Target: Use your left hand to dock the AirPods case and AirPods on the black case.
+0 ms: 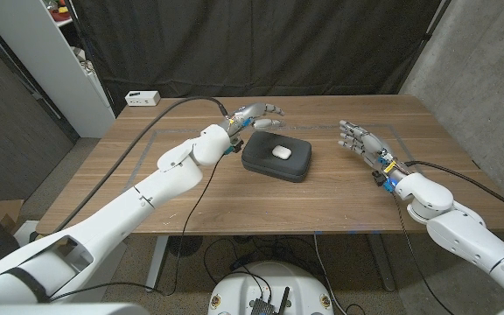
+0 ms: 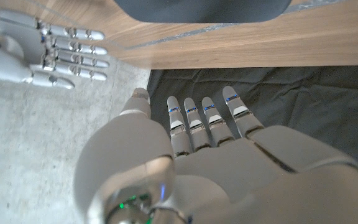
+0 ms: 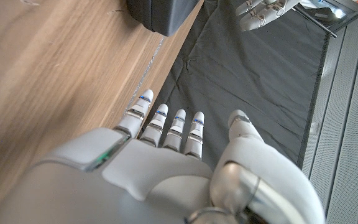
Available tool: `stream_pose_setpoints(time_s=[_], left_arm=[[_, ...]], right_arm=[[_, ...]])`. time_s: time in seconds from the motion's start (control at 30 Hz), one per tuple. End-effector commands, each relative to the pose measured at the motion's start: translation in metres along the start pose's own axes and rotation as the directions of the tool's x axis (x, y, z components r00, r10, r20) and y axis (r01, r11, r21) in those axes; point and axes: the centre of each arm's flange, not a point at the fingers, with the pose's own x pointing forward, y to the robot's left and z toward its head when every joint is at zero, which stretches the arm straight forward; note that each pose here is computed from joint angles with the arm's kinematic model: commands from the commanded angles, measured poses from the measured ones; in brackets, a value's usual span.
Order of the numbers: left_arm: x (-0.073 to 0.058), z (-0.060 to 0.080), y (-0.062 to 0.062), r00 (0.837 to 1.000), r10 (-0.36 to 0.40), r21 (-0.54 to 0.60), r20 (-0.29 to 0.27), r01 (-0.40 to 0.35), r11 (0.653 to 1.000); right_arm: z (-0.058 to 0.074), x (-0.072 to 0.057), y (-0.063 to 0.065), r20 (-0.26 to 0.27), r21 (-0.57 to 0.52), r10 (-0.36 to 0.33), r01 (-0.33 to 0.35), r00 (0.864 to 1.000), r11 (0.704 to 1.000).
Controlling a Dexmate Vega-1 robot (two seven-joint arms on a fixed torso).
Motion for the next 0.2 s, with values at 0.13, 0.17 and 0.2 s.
stream_pose_setpoints(time_s=[0.13,0.17,0.2], left_arm=[[-0.0263,-0.0365,0.0107,0.979,0.128,-0.473,0.16,-0.037,0.88],[-0.0266,-0.0382,0.0103,0.977,0.134,-0.494,0.165,-0.036,0.869],[-0.0265,-0.0397,0.0101,0.976,0.138,-0.509,0.168,-0.034,0.86]], right_arm=[[0.0074,0.0113,0.0173,0.03,-0.027,-0.037,0.038,0.999,0.999],[0.0077,0.0122,0.0178,0.028,-0.028,-0.036,0.037,0.999,0.999],[0.0081,0.0132,0.0182,0.026,-0.029,-0.036,0.037,0.999,0.999]])
